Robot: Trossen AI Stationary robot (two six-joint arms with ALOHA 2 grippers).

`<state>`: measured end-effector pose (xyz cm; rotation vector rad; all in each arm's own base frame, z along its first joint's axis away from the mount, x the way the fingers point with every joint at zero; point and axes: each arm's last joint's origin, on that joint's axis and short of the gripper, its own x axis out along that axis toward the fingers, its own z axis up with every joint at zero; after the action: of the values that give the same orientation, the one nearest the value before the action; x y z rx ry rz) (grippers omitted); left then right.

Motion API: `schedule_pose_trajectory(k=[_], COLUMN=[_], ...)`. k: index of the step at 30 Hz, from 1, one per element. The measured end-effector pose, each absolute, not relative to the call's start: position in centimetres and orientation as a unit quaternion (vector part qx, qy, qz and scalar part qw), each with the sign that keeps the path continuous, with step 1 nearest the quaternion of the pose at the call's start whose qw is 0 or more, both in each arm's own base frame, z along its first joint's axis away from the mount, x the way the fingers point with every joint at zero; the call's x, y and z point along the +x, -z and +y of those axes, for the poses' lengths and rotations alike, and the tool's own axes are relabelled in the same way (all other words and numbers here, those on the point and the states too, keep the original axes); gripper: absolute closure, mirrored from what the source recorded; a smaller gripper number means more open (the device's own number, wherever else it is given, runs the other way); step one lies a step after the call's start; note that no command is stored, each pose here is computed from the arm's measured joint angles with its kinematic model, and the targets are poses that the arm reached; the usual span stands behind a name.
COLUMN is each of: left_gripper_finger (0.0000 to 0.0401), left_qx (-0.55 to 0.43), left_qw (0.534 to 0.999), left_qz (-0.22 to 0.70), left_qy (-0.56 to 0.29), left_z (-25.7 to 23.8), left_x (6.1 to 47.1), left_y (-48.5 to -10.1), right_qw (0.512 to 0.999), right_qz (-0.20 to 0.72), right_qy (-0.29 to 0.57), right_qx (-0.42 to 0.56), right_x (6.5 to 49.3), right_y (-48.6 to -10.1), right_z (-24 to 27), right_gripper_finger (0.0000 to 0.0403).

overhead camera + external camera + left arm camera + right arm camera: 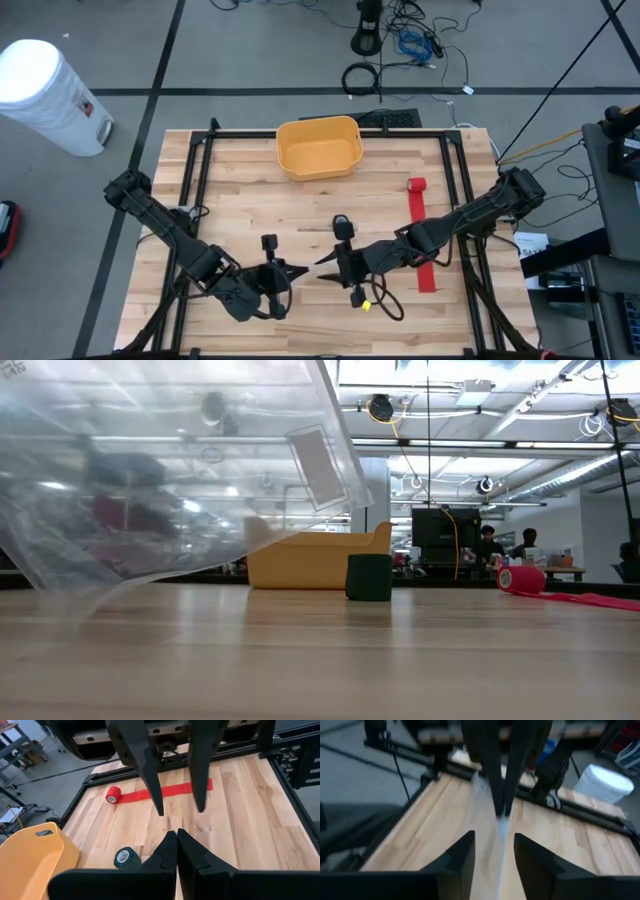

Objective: Roll bandage
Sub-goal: Open the transparent zip bag

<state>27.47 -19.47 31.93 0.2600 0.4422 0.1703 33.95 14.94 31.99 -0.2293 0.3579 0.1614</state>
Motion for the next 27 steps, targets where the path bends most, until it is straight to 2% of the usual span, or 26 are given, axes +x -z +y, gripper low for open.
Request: schedule_pose_trajectory(k=[7, 27], left_gripper_finger=[0.0401, 0.0401], left_qx=[0.130, 0.134], left_qw=[0.964, 0.965], left_qz=[0.218, 0.212], left_qy=[-0.082, -0.080], left_z=[-19.5, -19.6], left_x=[27.5, 27.5], left_y=[-31.9, -32.1], right_qw=[0.976, 0.975], right_qz=[0.171, 0.182], right_qy=[-0.073, -0.068], right_qx=[-0.118, -0.111], right_x=[34.5, 35.3], right_y=[-31.8, -30.9], right_z=[14.5, 14.1], right_gripper_finger=[0.0255, 0.0254])
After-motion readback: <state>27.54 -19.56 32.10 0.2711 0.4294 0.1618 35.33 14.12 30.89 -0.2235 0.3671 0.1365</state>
